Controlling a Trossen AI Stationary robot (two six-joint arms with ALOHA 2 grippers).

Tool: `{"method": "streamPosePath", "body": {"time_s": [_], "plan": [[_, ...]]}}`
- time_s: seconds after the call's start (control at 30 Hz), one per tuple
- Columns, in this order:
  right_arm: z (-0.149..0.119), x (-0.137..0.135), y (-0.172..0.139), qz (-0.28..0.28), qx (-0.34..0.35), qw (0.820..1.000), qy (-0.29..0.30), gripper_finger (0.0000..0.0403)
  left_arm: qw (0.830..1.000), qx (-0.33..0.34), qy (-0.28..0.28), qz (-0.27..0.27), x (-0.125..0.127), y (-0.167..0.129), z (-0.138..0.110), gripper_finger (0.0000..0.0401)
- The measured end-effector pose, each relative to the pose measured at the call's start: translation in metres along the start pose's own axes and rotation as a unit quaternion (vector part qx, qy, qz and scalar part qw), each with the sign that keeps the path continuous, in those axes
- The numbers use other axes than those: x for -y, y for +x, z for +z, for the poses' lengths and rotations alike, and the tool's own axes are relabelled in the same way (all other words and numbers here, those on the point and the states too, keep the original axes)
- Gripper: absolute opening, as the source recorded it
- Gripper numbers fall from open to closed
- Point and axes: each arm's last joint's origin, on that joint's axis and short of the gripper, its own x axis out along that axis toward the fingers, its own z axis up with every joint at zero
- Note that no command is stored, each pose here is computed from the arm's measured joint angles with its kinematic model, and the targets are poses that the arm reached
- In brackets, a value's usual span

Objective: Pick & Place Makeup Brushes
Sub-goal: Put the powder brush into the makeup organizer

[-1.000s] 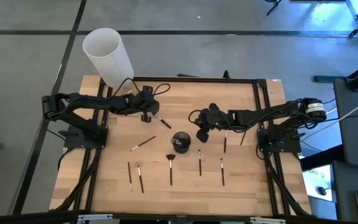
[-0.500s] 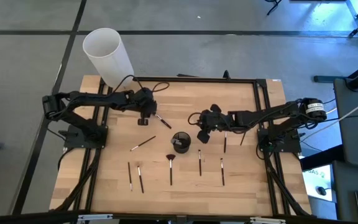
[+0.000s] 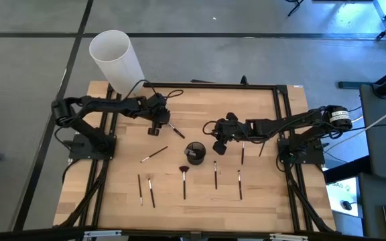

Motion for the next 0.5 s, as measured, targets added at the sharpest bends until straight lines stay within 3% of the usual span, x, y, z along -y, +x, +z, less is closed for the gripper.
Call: {"method": "streamPosePath", "body": {"time_s": [0.3, 0.5], "plan": [[-0.002, -0.007, -0.002, 0.009, 0.000, 1.000, -0.010, 0.0079, 0.998, -0.032, 0.050, -0.019, 0.003, 0.022, -0.006, 0.0159], [-0.002, -0.008, -0.002, 0.012, 0.000, 1.000, -0.014, 0.0079, 0.997, -0.031, 0.068, -0.024, 0.005, 0.022, -0.006, 0.0094]]}}
